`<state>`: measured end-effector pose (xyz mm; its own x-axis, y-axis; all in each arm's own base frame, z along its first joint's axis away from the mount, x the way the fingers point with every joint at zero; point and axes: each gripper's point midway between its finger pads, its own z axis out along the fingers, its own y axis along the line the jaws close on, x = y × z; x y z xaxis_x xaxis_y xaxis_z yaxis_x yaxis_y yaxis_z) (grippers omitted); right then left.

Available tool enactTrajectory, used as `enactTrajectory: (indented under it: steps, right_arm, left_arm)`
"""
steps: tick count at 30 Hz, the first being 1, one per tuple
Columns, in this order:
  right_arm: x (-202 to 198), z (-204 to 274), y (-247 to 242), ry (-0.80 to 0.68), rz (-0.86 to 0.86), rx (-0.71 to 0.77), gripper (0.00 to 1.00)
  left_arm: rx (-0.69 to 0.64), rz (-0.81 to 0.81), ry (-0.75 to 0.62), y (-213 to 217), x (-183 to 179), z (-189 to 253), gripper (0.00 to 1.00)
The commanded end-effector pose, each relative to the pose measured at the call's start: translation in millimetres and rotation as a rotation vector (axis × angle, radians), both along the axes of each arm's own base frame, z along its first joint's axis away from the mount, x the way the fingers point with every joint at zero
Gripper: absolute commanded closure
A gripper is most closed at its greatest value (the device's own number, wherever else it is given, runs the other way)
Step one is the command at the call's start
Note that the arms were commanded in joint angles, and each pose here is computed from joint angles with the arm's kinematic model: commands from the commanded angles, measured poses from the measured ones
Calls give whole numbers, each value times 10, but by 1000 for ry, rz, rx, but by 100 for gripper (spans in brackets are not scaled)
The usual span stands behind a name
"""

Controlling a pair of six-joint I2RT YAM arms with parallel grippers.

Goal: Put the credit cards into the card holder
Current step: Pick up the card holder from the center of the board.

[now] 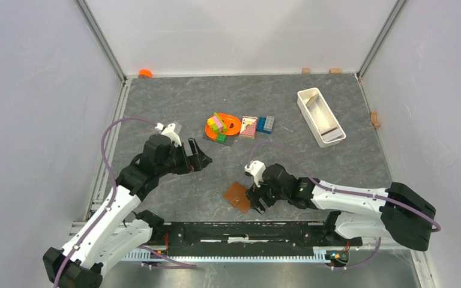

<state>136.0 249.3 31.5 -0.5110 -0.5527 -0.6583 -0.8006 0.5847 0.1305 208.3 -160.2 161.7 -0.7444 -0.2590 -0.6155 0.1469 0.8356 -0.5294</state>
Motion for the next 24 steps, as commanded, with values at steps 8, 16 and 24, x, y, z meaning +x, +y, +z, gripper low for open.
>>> enactTrajectory:
  steps: [8, 16, 24]
  right_arm:
    - [203, 84, 255, -39, -107, 44, 23]
    - [160, 32, 393, 12, -100, 54, 37]
    - [157, -211, 323, 88, -212, -11, 84]
  left_arm:
    - [-266, -15, 168, -298, -299, 85, 0]
    - [-339, 31, 235, -409, -345, -381, 0]
    - [-234, 2, 282, -507, -416, -735, 1]
